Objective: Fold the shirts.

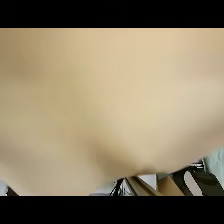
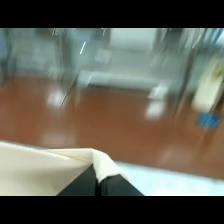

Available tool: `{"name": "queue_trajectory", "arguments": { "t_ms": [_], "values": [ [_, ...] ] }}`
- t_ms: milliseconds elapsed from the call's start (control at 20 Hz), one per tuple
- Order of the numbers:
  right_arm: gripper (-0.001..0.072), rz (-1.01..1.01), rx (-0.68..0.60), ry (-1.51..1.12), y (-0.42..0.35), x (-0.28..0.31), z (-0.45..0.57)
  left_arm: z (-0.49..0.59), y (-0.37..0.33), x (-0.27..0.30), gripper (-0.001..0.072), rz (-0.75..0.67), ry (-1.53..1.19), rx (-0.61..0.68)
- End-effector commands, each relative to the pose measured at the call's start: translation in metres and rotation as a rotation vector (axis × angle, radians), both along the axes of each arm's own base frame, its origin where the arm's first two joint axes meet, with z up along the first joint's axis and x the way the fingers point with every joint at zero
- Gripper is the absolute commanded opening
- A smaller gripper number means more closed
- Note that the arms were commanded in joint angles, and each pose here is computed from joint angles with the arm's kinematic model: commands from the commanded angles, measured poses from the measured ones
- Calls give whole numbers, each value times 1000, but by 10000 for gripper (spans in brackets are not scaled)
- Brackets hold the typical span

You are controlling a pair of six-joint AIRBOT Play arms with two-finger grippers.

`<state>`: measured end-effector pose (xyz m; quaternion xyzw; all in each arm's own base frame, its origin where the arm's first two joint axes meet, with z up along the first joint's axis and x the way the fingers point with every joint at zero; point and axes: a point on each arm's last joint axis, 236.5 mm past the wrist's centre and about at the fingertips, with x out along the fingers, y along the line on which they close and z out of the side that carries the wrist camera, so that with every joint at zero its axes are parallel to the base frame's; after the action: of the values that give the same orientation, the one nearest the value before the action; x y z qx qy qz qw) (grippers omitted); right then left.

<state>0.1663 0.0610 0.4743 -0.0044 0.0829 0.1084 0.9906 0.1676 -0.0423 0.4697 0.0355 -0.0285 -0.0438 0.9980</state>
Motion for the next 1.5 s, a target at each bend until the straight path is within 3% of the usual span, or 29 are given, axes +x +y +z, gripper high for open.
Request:
{"name": "queue_trajectory", "arguments": {
  "t_ms": [0, 250, 600, 850, 950, 1000, 1050, 1100, 1300, 1450],
  "values": [
    [27, 152, 55, 215, 26, 39, -70, -88, 6, 63, 18, -56, 232, -164],
    [27, 114, 170, 496, 5, 145, -200, -223, 10, 167, 18, -141, 483, -338],
    [26, 16, 284, 759, -31, 300, -367, -355, -11, 295, 19, -108, 670, -409],
    [28, 21, 498, 787, -24, 387, -403, -405, -20, 355, 19, -97, 773, -472],
    [29, -15, 594, 826, -24, 406, -417, -420, -21, 366, 21, -72, 807, -571],
    [73, -31, 623, 848, -25, 409, -425, -425, -23, 367, 76, -64, 825, -618],
    [323, -33, 642, 873, -24, 409, -431, -430, -25, 365, 329, -70, 848, -632],
    [620, -32, 640, 887, -27, 407, -434, -434, -27, 359, 698, -83, 885, -629],
    [620, -25, 574, 980, -80, 358, -418, -458, 25, 288, 703, -112, 1217, -532],
    [620, -182, 357, 1138, -154, 277, -422, -478, 83, 199, 703, -32, 1469, -617]
  ]
}}
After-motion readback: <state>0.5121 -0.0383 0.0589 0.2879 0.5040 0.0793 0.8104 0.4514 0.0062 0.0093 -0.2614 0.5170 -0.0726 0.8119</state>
